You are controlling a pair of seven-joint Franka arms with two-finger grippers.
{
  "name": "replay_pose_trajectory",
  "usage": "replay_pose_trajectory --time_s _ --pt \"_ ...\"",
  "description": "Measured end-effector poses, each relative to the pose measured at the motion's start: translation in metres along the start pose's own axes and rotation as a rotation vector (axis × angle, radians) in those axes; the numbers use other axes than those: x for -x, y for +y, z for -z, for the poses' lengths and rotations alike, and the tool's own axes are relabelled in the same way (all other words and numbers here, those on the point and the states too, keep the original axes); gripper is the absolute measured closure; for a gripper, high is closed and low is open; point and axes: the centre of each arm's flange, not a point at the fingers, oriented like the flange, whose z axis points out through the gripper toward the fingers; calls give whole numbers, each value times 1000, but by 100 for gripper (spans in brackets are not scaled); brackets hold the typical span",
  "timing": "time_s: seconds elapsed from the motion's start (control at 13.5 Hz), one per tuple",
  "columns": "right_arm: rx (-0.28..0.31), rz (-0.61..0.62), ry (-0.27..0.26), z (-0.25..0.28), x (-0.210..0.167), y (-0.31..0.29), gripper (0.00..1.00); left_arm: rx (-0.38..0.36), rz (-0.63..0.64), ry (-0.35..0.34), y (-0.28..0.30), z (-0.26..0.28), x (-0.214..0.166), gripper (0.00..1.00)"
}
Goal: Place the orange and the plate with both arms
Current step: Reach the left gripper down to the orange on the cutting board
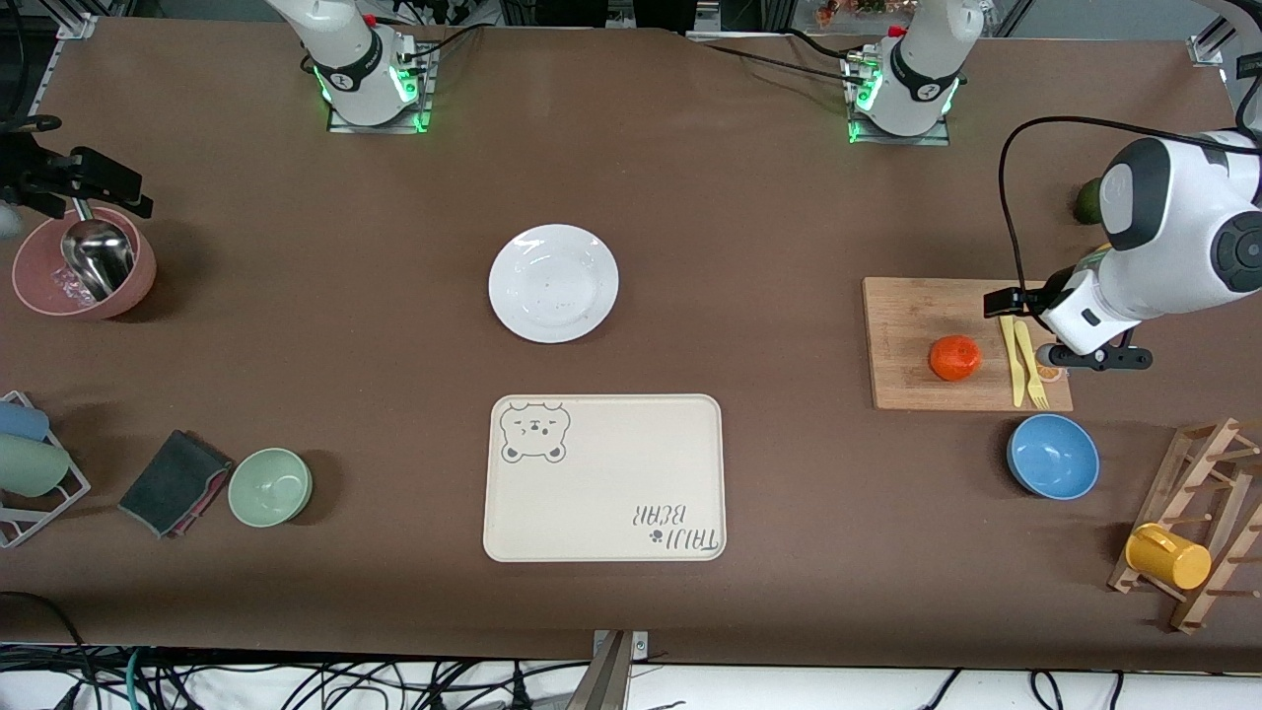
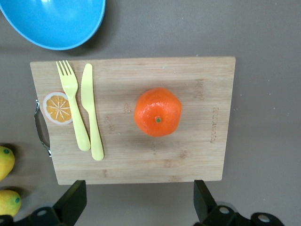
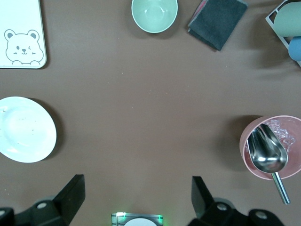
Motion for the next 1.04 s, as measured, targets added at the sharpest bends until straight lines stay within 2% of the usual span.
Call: replay_pose_trajectory --time_s 0.52,0.81,1.04 --pt "0 0 -1 0 0 0 0 -12 19 49 0 -67 -9 0" --pt "0 0 -4 -1 0 0 0 -16 52 53 32 -116 -22 0" --pt "-1 -2 -5 -1 0 1 0 -21 55 57 32 -148 -31 0"
